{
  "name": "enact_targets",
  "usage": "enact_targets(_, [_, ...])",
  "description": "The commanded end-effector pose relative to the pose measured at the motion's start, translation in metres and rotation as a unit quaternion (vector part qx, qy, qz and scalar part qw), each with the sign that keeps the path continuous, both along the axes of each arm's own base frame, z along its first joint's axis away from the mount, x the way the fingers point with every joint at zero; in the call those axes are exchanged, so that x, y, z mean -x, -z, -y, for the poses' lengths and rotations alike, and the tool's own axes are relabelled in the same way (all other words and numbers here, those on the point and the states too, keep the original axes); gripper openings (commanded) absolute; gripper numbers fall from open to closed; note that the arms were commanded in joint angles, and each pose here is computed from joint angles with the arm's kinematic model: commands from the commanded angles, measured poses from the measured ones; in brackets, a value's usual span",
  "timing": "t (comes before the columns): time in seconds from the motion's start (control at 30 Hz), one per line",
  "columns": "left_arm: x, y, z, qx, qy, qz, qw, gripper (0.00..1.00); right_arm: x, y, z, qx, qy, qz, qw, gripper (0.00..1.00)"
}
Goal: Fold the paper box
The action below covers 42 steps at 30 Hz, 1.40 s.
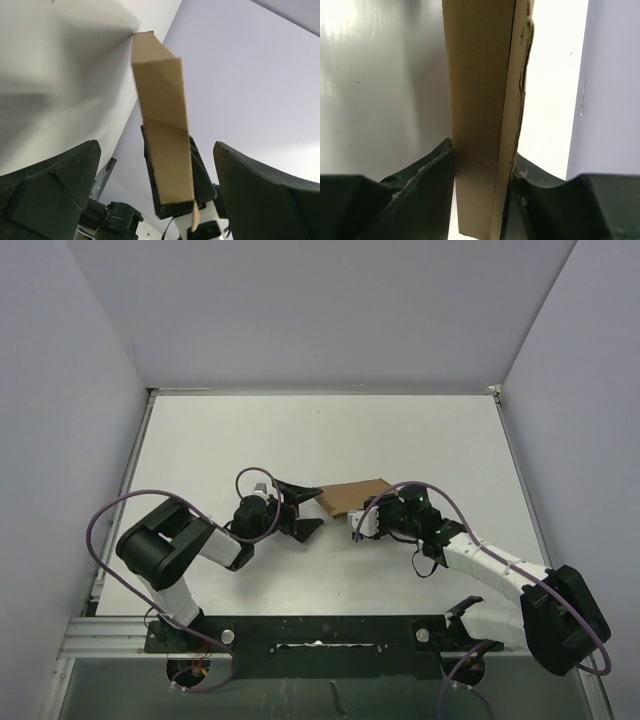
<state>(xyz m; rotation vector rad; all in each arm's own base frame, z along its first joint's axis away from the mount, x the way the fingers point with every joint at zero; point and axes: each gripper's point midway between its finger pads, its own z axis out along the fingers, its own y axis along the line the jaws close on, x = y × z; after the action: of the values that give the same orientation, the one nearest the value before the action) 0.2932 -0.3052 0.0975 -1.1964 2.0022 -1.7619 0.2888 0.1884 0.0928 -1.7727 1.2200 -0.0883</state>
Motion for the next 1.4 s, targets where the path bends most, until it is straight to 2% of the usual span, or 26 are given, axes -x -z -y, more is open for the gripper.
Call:
enact_targets(0.0, [0.003, -0.049, -0.008, 0.016, -0.010, 0.077, 0.997, 0.98, -0.021, -0.048, 0.000, -0.062, 0.044, 0.019, 0.997, 0.24])
enact_targets(0.1, [0.008, -0.065, -0.016, -0.007, -0.010, 0.108, 0.994, 0.98, -0.023, -0.060, 0.003, -0.094, 0.064, -0.015, 0.993, 0.24])
enact_targets(0.2, [0.012, -0.077, -0.025, -0.064, -0.007, 0.160, 0.985, 0.98, -0.024, -0.080, 0.004, -0.137, 0.080, -0.064, 0.985, 0.24])
enact_targets(0.3, [0.016, -0.082, -0.039, -0.147, -0.006, 0.220, 0.964, 0.98, -0.022, -0.098, 0.004, -0.192, 0.094, -0.135, 0.967, 0.24])
enact_targets(0.37, [0.020, -0.080, -0.049, -0.210, 0.005, 0.260, 0.942, 0.98, -0.020, -0.108, 0.005, -0.228, 0.103, -0.195, 0.948, 0.24])
enact_targets(0.43, [0.025, -0.080, -0.059, -0.261, 0.013, 0.295, 0.919, 0.98, -0.018, -0.121, 0.003, -0.269, 0.111, -0.261, 0.920, 0.24])
enact_targets(0.53, [0.035, -0.077, -0.071, -0.314, 0.029, 0.353, 0.881, 0.98, -0.015, -0.131, 0.000, -0.320, 0.116, -0.371, 0.864, 0.24])
enact_targets(0.6, [0.041, -0.073, -0.076, -0.336, 0.041, 0.381, 0.860, 0.98, -0.011, -0.133, -0.005, -0.342, 0.113, -0.447, 0.819, 0.25])
enact_targets(0.7, [0.048, -0.065, -0.080, -0.348, 0.051, 0.403, 0.845, 0.98, -0.006, -0.124, -0.017, -0.359, 0.105, -0.551, 0.746, 0.25])
enact_targets(0.83, [0.052, -0.059, -0.077, -0.343, 0.066, 0.403, 0.846, 0.98, -0.010, -0.101, -0.023, -0.383, 0.134, -0.638, 0.655, 0.27])
enact_targets(0.93, [0.049, -0.053, -0.074, -0.339, 0.068, 0.386, 0.855, 0.98, -0.019, -0.080, -0.023, -0.399, 0.146, -0.681, 0.597, 0.28])
enact_targets(1.17, [0.037, -0.044, -0.064, -0.336, 0.082, 0.336, 0.876, 0.96, -0.034, -0.025, -0.021, -0.404, 0.203, -0.745, 0.491, 0.28])
enact_targets(1.2, [0.033, -0.039, -0.063, -0.342, 0.085, 0.314, 0.882, 0.95, -0.035, -0.014, -0.020, -0.402, 0.217, -0.750, 0.478, 0.28])
enact_targets(1.37, [0.025, -0.028, -0.061, -0.356, 0.089, 0.273, 0.889, 0.94, -0.035, 0.007, -0.017, -0.392, 0.254, -0.753, 0.463, 0.30])
